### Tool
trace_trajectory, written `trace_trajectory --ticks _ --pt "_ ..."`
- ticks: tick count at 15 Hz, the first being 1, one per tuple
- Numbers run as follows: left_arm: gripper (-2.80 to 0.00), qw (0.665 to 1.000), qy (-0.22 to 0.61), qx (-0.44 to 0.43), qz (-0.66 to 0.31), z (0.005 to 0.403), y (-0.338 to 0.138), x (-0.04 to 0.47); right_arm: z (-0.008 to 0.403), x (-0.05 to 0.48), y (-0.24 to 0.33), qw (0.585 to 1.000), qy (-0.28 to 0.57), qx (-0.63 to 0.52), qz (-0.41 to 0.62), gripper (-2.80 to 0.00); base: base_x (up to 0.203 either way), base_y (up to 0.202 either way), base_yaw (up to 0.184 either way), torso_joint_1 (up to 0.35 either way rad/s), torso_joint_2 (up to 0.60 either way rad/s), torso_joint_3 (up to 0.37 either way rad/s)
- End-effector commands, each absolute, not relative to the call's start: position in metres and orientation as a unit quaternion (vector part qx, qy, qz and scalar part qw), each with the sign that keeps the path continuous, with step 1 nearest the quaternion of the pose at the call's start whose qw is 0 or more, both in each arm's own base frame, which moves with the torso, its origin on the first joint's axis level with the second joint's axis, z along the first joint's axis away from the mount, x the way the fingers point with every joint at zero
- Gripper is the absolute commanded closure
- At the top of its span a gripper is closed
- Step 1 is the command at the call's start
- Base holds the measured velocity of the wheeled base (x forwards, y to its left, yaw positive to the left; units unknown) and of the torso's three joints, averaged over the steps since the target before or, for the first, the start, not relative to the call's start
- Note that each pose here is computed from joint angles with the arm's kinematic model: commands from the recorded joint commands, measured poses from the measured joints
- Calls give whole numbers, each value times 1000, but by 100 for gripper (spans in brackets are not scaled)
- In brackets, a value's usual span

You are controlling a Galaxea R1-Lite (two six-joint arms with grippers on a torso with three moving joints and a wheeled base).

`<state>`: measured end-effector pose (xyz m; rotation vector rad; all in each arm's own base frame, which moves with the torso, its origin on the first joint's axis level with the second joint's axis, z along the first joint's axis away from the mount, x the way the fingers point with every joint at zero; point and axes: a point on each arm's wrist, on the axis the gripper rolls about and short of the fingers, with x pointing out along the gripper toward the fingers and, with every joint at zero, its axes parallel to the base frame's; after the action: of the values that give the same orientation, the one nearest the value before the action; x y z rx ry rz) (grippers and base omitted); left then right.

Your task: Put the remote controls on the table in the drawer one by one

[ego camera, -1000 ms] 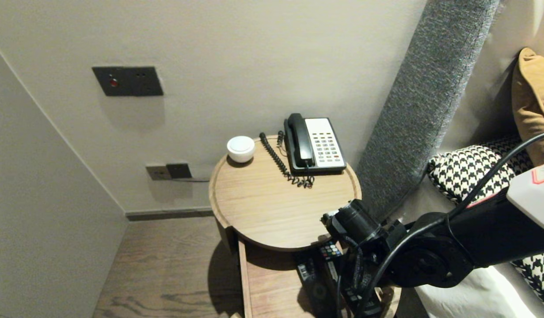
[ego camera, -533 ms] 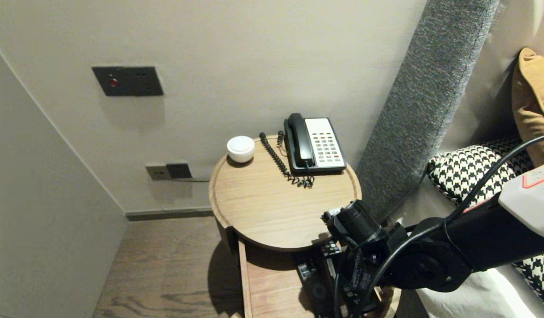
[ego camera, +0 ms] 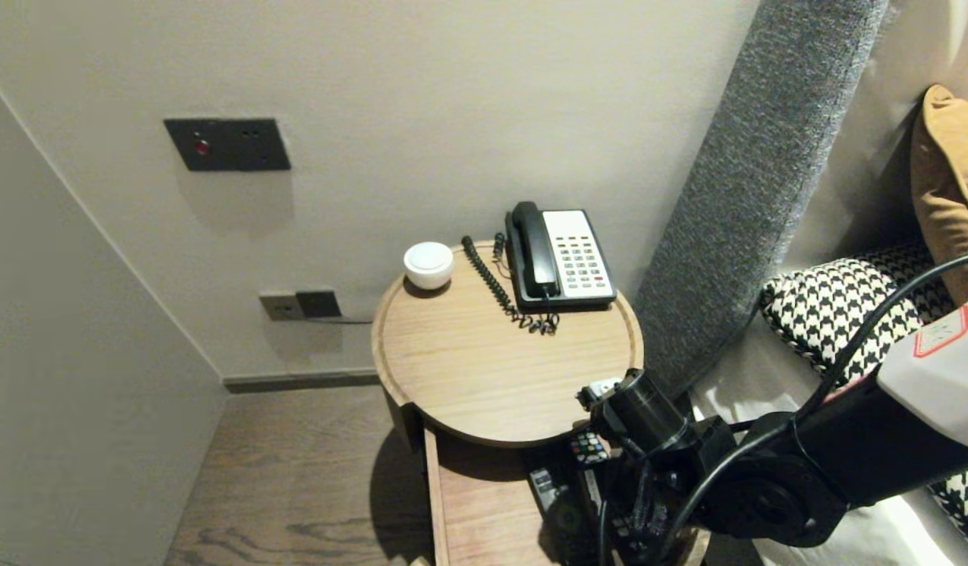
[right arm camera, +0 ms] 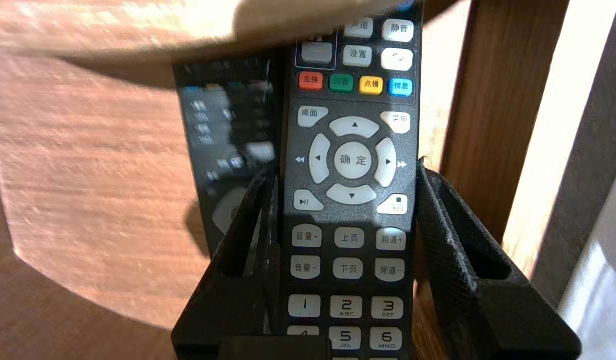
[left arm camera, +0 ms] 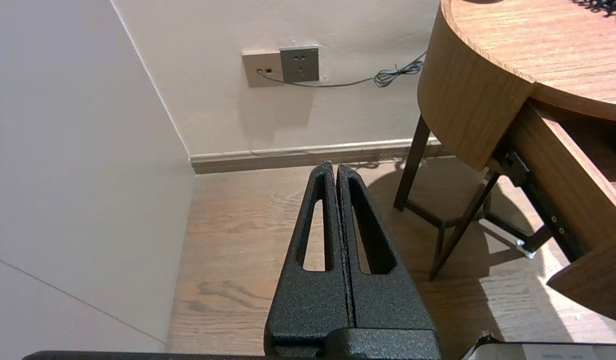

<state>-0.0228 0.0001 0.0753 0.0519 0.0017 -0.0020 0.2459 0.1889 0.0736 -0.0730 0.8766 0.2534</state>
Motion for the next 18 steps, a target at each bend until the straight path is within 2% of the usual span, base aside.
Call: trace_trajectory --ticks 1,18 --pt "0 1000 1 26 -1 75 0 -23 71 245 189 903 411 -29 124 0 0 0 0 0 0 0" --pt "0 1000 1 26 -1 75 0 -23 52 239 185 909 396 -22 130 0 0 0 0 0 0 0"
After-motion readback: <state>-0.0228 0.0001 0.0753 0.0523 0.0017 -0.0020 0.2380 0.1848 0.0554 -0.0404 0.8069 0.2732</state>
